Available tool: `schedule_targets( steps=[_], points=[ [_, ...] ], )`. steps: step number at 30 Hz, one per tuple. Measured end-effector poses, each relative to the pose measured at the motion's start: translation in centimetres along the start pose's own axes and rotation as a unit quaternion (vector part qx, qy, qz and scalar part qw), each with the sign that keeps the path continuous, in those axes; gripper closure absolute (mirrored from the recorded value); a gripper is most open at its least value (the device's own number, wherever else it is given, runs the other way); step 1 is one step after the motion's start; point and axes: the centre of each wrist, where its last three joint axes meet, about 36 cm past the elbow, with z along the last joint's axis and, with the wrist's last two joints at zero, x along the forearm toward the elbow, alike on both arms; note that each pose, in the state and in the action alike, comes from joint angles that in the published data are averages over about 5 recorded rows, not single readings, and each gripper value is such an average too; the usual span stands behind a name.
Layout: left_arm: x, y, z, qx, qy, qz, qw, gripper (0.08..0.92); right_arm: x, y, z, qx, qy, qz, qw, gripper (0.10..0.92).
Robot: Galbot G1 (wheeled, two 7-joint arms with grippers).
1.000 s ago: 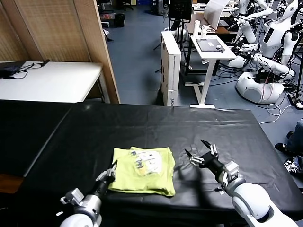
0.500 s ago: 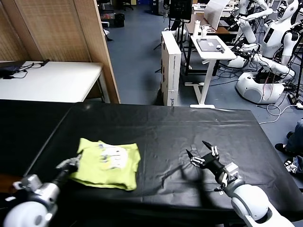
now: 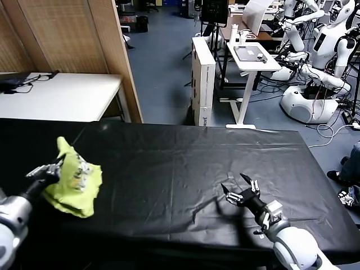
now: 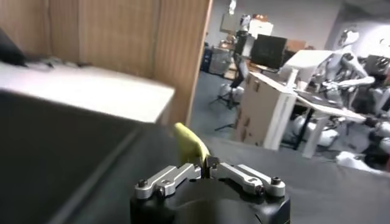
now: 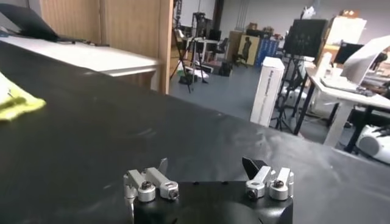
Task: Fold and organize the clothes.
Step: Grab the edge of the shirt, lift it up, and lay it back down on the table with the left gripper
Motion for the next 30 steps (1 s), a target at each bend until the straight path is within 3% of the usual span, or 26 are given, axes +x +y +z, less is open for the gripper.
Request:
schedule_targets(
  steps=[4, 12, 17, 22, 26, 28, 30],
  points=[
    [-0.4, -4.3, 2.9, 0.010, 0.011, 0.041, 0.999, 0.823, 0.4, 0.7, 0.2, 0.002, 0.002, -0.001, 1.000, 0.115],
    [-4.0, -12.9, 12.5, 0.079, 0.083, 0.102, 0.988, 0.823, 1.4, 0.9, -0.2, 0.004, 0.002, -0.006, 1.000, 0.115],
    [-5.1, -17.5, 14.9, 0.108, 0.109, 0.136, 0.979, 0.775, 1.3, 0.9, -0.8, -0.017, 0.006, -0.023, 1.000, 0.115],
    [-4.9, -19.4, 15.3, 0.110, 0.117, 0.161, 0.974, 0.486, 0.9, 1.4, -1.4, -0.059, 0.025, -0.040, 0.997, 0.115],
    [-4.4, -19.4, 14.9, 0.102, 0.110, 0.170, 0.974, 0.242, 0.2, 2.4, -2.1, -0.098, 0.039, -0.056, 0.993, 0.115],
    [-4.3, -19.0, 14.6, 0.098, 0.102, 0.171, 0.975, 0.151, -0.3, 3.0, -2.4, -0.119, 0.047, -0.065, 0.990, 0.115],
    [-4.1, -18.4, 14.3, 0.096, 0.095, 0.167, 0.977, 0.112, -1.0, 3.6, -2.7, -0.143, 0.056, -0.075, 0.985, 0.115]
  ],
)
